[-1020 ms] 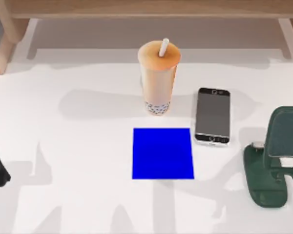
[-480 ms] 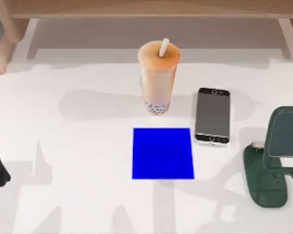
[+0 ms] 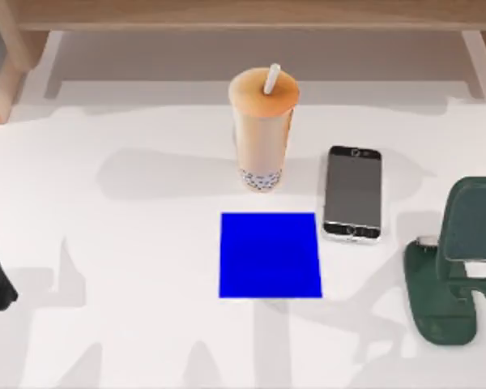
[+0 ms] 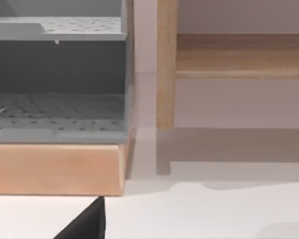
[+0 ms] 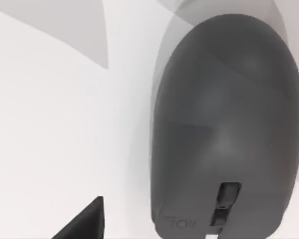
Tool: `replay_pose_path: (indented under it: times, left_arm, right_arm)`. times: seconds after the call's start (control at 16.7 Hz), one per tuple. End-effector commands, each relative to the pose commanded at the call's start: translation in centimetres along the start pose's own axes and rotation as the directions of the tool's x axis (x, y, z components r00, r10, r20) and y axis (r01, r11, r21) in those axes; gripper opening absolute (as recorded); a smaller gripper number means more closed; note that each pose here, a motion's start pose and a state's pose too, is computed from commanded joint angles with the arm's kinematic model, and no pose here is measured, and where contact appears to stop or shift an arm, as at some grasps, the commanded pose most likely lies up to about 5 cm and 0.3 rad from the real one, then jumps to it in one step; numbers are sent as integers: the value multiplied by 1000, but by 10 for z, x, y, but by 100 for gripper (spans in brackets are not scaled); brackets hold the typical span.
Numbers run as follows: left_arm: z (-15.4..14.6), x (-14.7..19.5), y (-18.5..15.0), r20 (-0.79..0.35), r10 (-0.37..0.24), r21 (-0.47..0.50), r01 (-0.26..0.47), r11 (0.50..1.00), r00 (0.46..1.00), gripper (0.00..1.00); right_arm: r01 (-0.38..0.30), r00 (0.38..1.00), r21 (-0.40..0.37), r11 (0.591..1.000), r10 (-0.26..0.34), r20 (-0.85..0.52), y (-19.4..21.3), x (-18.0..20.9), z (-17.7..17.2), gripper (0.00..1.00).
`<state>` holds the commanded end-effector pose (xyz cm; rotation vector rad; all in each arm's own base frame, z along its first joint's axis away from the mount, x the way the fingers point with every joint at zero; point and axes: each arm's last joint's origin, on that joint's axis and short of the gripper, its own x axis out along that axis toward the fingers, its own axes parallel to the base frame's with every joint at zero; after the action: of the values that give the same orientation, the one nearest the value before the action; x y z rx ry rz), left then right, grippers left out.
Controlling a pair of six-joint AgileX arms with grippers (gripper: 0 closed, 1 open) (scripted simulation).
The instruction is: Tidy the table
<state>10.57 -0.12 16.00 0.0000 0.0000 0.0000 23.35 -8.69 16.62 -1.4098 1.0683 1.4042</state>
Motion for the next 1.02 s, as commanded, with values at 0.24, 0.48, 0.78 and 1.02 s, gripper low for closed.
replay_pose_path:
  times: [0.24,0.48,0.78,1.02]
  left_arm:
    - [0,0,0,0,0,0,0,1000,1000,100]
    - [0,0,0,0,0,0,0,1000,1000,100]
    - [0,0,0,0,0,0,0,1000,1000,100]
    - [0,0,0,0,0,0,0,1000,1000,100]
  right_arm:
    - [11,1000,-1,1000,-11,-8,-1,41,-1,100]
    - [2,1000,-1,1000,-2,-2,2,63,1,100]
    - [2,1000,-1,1000,-2,-2,2,63,1,85]
    - [2,1000,-1,1000,-2,-2,2,63,1,55]
